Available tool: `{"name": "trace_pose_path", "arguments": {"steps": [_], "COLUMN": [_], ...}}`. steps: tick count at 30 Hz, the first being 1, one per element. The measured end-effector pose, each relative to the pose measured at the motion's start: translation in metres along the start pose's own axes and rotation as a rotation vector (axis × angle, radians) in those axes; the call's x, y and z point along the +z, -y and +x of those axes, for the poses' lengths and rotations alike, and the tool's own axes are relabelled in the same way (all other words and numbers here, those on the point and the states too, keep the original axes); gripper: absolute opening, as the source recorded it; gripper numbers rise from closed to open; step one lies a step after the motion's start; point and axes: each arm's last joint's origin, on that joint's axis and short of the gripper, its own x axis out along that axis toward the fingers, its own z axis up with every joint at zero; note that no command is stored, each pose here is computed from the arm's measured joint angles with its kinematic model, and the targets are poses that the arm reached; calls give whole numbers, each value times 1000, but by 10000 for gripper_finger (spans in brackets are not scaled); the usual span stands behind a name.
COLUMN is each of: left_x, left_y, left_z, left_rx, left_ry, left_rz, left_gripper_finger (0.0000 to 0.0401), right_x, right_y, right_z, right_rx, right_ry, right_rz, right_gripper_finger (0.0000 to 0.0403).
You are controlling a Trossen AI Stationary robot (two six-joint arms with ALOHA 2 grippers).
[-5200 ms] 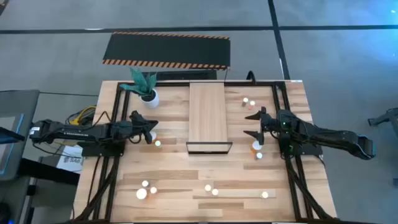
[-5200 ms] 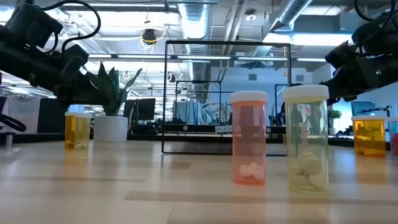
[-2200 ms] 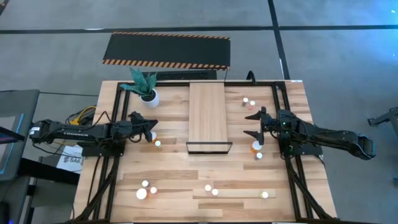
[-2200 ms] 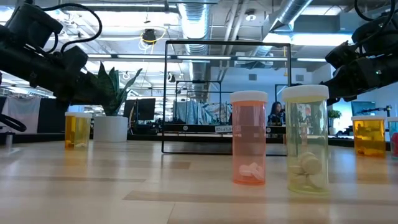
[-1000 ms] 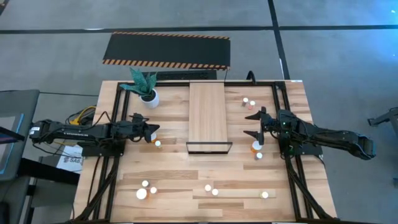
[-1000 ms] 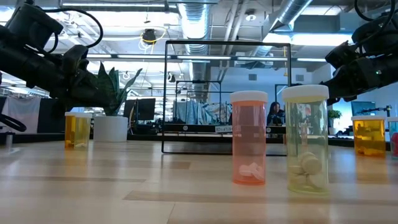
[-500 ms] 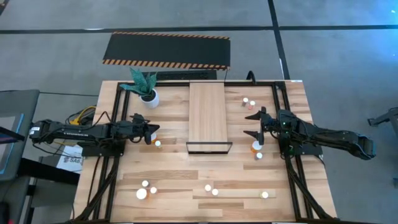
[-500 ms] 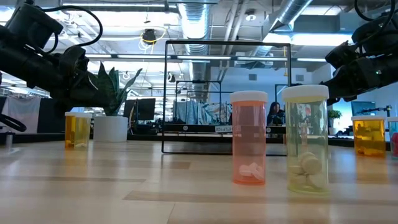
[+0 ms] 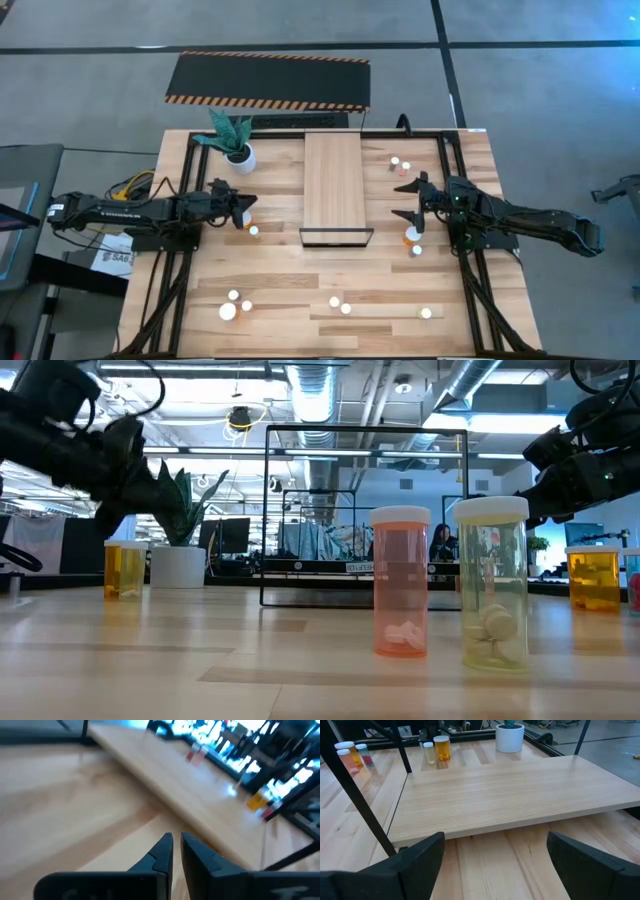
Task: Pick and place medicine bottles onto shelf by color
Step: Put the top left large orange pill bottle on the shelf
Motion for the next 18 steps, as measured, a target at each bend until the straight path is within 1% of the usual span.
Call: {"name": "trace_pose_path", "arguments": {"steps": [5, 8, 12, 18], "left_x": [23, 31, 38, 45], "left_y": [15, 22, 33, 50], "left_z": [-4, -4, 0, 19], "left_rx": [34, 98, 235, 453], "left_ry": [9, -60, -172, -319], "left_rz": [25, 42, 45, 103], "left_gripper_finger": [23, 23, 23, 22], "right_x": [0, 0, 0, 0], "right_y": [0, 0, 0, 0], "right_z": [0, 0, 0, 0], "right_rx": [0, 0, 0, 0], "right_ry": [0, 0, 0, 0], "right_rz": [0, 0, 0, 0], "right_gripper_finger": [374, 374, 374, 374]}}
